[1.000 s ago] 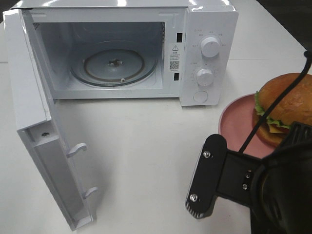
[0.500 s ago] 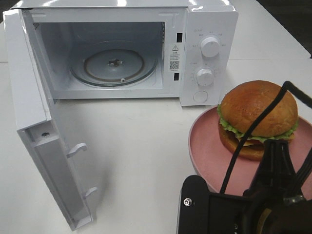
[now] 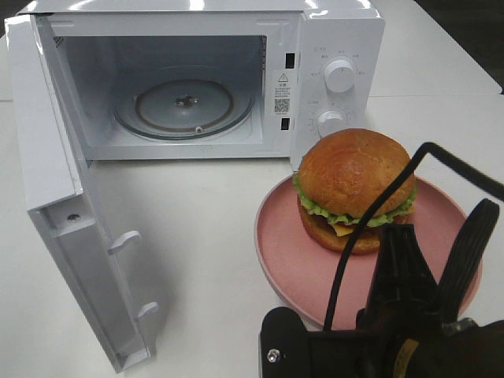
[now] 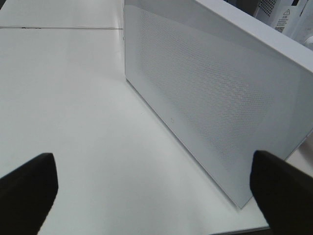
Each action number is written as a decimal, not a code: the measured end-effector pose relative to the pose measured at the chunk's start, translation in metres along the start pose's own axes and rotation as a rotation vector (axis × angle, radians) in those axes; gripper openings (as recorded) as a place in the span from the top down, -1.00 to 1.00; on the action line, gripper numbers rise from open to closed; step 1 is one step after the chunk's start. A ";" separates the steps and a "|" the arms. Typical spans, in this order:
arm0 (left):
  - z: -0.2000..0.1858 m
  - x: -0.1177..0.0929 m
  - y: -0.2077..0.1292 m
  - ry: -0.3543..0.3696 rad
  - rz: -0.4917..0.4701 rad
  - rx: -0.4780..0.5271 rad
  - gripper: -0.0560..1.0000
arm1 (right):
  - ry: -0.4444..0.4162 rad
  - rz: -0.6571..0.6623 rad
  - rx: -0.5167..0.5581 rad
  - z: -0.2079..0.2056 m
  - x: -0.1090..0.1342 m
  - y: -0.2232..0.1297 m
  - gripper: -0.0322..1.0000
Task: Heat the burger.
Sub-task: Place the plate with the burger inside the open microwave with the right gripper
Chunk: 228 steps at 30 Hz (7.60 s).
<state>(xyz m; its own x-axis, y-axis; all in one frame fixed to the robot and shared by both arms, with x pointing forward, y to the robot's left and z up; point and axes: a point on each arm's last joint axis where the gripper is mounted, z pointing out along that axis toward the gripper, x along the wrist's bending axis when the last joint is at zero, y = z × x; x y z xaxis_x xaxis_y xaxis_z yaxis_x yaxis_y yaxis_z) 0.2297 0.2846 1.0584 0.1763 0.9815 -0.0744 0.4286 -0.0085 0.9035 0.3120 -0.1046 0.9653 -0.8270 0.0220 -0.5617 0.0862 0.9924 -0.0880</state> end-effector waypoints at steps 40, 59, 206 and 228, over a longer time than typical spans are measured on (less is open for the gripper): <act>0.000 0.000 0.000 0.000 0.000 0.000 -0.98 | -0.058 -0.279 -0.320 0.029 -0.047 0.019 0.82; 0.000 0.000 0.000 0.000 0.000 0.000 -0.98 | 0.019 -0.436 -0.370 0.065 -0.087 -0.010 0.82; 0.000 0.000 0.000 0.000 0.000 0.000 -0.98 | 0.006 -0.187 -0.349 0.204 -0.254 0.149 0.82; 0.000 0.000 0.000 0.000 0.000 0.000 -0.98 | -0.031 -0.268 -0.363 0.213 -0.257 0.157 0.60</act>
<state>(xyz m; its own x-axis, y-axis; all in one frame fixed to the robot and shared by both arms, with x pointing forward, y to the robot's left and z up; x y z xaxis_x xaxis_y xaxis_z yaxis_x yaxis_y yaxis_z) 0.2297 0.2846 1.0584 0.1763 0.9815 -0.0744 0.4286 -0.0085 0.9035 0.6563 0.0200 0.9201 -0.7763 -0.2396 -0.5831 -0.3336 0.9410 0.0574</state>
